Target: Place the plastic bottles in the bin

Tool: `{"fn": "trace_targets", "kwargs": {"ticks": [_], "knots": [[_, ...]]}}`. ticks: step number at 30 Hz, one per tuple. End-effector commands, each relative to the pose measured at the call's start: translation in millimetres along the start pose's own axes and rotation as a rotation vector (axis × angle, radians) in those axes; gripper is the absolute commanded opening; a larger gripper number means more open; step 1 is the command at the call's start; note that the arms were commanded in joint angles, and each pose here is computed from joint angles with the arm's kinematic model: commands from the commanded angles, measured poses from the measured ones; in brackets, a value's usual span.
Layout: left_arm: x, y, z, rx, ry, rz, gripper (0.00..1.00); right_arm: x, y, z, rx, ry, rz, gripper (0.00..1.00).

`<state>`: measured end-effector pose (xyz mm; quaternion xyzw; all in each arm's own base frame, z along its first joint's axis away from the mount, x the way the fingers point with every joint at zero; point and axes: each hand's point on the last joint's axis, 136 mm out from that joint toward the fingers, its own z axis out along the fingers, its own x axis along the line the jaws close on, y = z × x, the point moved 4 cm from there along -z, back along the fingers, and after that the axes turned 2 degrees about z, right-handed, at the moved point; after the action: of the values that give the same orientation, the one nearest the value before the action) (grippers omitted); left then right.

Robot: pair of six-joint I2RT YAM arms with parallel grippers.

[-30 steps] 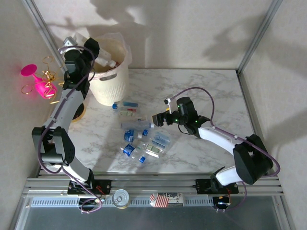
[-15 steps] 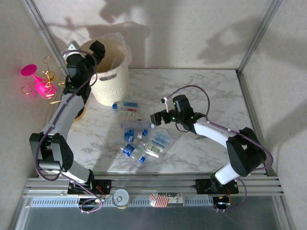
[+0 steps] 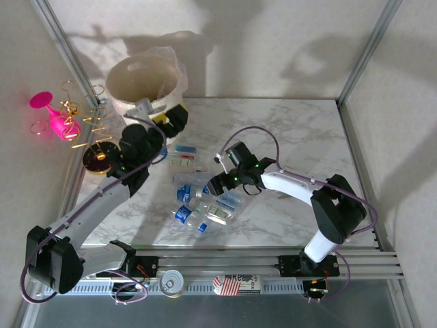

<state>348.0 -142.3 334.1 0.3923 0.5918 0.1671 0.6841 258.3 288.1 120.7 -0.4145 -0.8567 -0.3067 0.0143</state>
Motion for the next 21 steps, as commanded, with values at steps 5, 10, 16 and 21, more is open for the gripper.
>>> {"fn": "trace_targets", "kwargs": {"ticks": [5, 10, 16, 21], "knots": [[20, -46, -11, -0.017, 0.0, -0.198, 1.0, -6, -39, -2, 0.172, -0.086, 0.028, 0.92], [31, -79, -10, 0.054, 0.019, -0.241, 1.0, -2, -52, -6, 0.2, -0.084, 0.041, 0.93], [33, -101, -5, 0.125, 0.035, -0.233, 1.0, -1, -67, -5, 0.233, -0.068, 0.056, 0.95], [28, -106, 1, 0.133, 0.019, -0.249, 1.0, -13, -72, 0, 0.243, -0.146, 0.054, 0.96]]}}
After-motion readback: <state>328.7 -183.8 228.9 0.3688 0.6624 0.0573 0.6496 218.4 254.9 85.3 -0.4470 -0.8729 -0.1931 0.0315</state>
